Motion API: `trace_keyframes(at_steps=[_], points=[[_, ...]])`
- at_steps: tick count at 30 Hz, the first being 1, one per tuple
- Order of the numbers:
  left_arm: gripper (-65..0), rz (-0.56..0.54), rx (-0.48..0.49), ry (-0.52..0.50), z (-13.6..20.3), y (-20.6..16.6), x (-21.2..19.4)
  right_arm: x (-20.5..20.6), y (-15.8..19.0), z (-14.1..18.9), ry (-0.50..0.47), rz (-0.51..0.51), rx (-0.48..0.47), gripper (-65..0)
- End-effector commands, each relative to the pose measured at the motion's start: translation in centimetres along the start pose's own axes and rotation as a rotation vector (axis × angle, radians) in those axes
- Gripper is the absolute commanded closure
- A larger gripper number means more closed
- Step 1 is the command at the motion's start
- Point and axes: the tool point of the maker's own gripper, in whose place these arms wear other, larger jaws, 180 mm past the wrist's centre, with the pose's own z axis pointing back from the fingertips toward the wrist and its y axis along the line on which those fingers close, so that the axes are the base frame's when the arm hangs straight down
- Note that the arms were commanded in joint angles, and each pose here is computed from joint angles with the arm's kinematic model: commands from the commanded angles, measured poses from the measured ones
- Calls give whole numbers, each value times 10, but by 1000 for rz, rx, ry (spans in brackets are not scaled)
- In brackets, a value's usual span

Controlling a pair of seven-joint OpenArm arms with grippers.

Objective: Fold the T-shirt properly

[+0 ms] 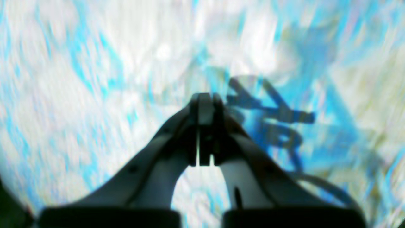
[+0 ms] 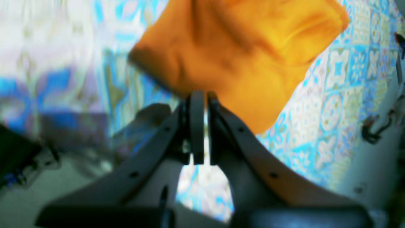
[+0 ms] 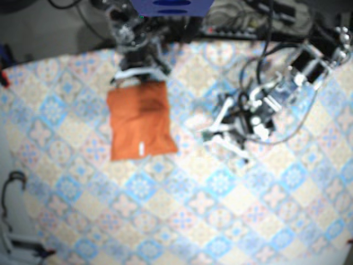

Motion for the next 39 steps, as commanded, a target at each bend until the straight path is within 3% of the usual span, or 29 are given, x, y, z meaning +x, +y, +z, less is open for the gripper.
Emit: trace_keyframes(at_steps=[1,3,8,14,19,25,31,33,39], points=[[0,0,31,-38,11,8,4,2,-8,4,-6,-5,-38,-20],[-2,14,26,-20,19,-1,-14,-13,-11,7,41,3,-66,-20],[-98,51,8,45,40,-26,-62,-65,-32,14,142,-27,-143,-20],[-136,141,-32,52,51,-59,-102,-150,-94,28,279,-211,-307,-85],[-136,202,-51,75,57,-78,-124,-220,-148,61,353,-408,-476,-151],[-136,244,-85,114,60,-99,-143,-283,-160,103,454,-523,-551,-272],[-136,331,-164,208,53,-138,-188,-384,-97,135,686,-731,-484,-304],[-135,387,-196,238,46,-155,-209,-417,-67,146,732,-815,-483,-303],[-132,558,-263,322,32,-206,-262,-466,26,158,825,-923,-397,-303]])
